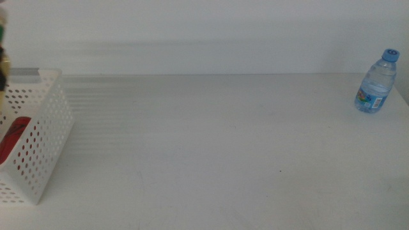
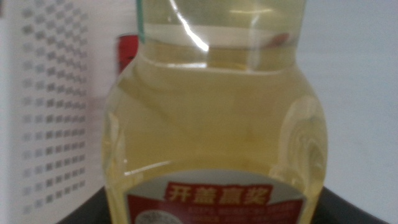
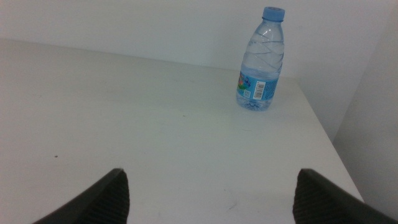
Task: Use arms to grab the bottles and put them into the dustbin to the left of the table.
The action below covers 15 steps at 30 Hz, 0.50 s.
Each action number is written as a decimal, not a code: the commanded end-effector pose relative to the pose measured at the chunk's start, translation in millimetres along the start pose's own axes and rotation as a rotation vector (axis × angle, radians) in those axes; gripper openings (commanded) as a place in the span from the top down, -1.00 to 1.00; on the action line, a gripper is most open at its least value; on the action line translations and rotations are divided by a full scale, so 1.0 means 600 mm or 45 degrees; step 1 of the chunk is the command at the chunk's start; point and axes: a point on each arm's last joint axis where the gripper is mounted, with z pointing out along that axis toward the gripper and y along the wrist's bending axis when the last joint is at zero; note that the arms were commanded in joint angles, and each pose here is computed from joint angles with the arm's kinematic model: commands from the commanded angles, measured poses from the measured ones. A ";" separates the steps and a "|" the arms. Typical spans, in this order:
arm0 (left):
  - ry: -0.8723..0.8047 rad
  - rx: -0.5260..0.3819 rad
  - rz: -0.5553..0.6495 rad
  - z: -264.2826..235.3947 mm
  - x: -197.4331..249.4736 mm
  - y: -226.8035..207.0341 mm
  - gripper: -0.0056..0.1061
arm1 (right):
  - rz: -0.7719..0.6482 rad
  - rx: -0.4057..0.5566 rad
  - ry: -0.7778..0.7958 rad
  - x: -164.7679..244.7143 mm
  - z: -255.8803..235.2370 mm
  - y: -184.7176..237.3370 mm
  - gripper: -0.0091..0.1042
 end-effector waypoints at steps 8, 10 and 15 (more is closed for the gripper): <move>-0.004 -0.069 -0.065 0.039 -0.052 0.066 0.99 | -0.014 0.025 -0.130 -0.016 -0.005 -0.003 -0.52; 0.053 -0.085 -0.058 0.064 -0.054 0.073 0.99 | -0.014 0.025 -0.130 -0.016 -0.005 -0.003 -0.52; 0.159 -0.073 -0.078 0.121 -0.056 0.082 0.99 | -0.014 0.025 -0.130 -0.016 -0.005 -0.003 -0.52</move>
